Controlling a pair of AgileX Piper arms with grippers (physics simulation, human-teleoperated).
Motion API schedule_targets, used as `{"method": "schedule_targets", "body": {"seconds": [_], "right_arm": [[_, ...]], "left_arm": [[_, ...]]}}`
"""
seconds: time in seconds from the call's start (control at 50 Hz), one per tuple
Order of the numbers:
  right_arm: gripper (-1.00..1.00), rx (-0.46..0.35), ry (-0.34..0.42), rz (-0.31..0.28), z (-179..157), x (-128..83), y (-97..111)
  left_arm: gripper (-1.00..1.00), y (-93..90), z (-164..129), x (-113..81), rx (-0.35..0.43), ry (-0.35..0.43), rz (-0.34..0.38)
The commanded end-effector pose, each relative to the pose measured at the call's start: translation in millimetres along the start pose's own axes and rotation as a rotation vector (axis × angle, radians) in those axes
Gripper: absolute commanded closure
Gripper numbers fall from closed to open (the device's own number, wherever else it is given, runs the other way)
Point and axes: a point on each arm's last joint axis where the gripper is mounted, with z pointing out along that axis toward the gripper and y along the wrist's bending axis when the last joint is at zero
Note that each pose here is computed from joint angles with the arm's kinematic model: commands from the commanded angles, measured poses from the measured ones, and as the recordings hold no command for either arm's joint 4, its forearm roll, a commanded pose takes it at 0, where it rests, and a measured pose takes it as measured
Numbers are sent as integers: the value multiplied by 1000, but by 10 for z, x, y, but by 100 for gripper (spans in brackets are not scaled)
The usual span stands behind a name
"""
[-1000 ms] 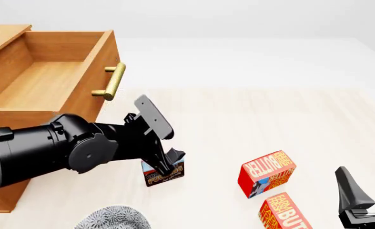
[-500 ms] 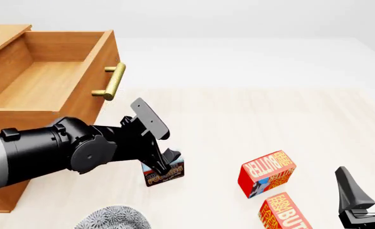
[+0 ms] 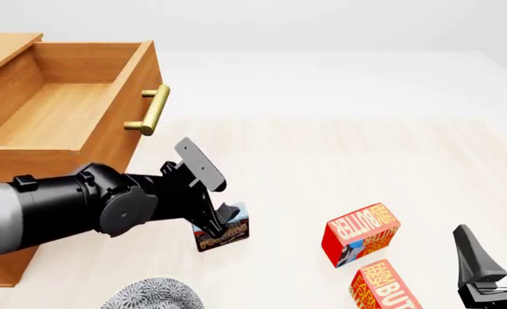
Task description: Put the chocolate pudding in the top drawer of the cabinet and close it.
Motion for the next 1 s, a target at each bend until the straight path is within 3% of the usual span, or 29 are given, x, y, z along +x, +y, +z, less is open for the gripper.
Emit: {"method": "schedule_targets", "body": {"seconds": [0.02,1.0], "right_arm": [[-100,2,-7,-4,-4,4,-2],[-100,2,-7,-4,-4,4,-1]], "left_arm": [[-100,56,62,91,-15,17,-16],[-100,32,255,249,-13,47,-83]]}}
